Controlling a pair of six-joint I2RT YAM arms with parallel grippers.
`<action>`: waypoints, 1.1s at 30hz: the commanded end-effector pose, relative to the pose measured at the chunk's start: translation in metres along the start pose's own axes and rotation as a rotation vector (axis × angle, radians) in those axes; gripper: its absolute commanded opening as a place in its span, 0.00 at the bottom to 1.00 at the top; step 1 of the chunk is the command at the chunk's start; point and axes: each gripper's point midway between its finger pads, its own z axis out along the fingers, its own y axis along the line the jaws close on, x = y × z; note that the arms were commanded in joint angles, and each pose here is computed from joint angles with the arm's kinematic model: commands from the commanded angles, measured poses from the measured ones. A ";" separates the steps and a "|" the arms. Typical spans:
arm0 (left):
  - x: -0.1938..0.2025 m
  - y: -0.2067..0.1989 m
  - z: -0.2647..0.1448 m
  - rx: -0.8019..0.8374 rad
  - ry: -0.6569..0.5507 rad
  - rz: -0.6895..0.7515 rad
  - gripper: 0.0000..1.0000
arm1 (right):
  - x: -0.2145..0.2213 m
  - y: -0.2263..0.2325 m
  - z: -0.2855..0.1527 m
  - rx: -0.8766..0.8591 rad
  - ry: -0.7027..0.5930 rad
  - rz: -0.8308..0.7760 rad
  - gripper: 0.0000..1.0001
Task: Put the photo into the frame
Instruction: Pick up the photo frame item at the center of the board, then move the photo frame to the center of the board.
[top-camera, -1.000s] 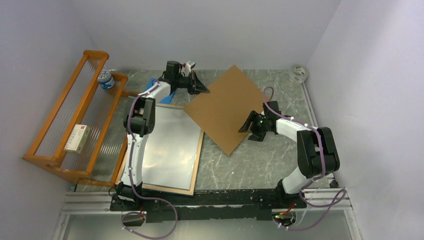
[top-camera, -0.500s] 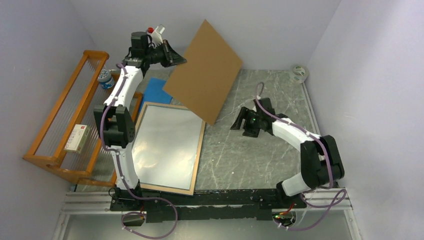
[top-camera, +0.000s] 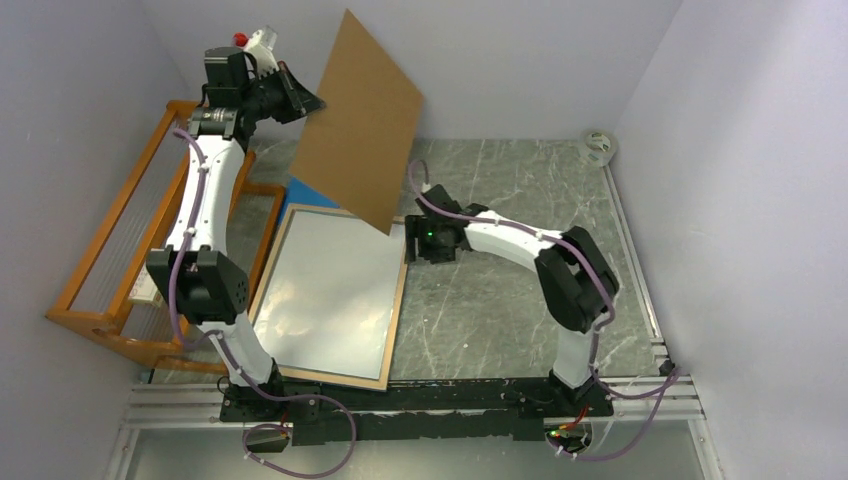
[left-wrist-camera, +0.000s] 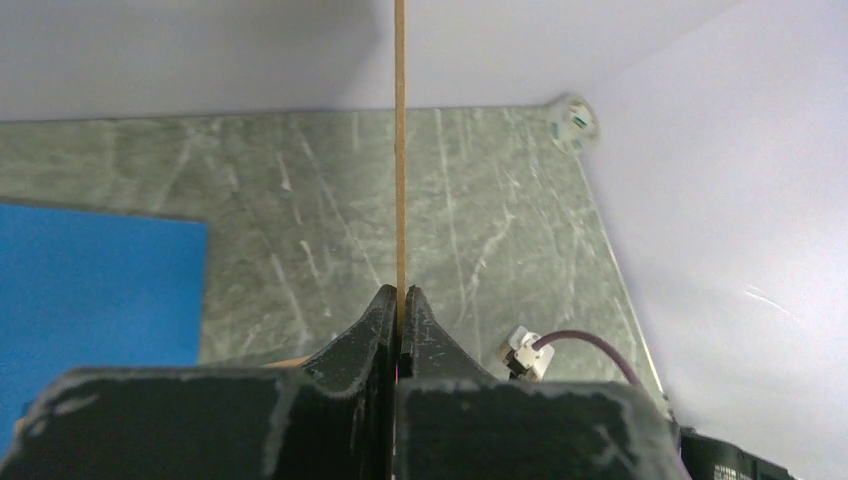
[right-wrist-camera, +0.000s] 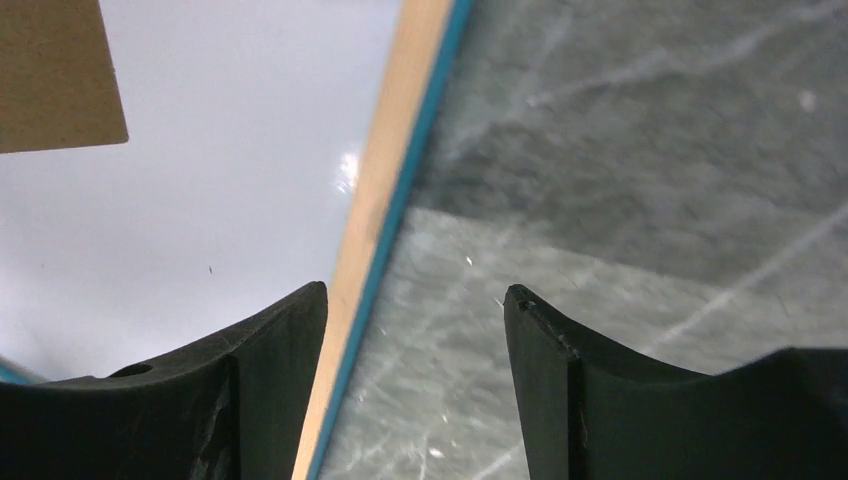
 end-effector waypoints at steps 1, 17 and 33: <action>-0.041 -0.024 -0.044 -0.081 -0.146 0.127 0.02 | -0.012 0.010 0.010 0.114 -0.028 -0.088 0.69; -0.032 -0.017 -0.060 -0.156 -0.127 0.143 0.03 | -0.005 0.005 0.032 0.244 0.013 -0.093 0.51; -0.014 -0.033 -0.075 -0.106 -0.060 0.151 0.03 | -0.047 -0.073 0.011 0.211 -0.034 -0.175 0.29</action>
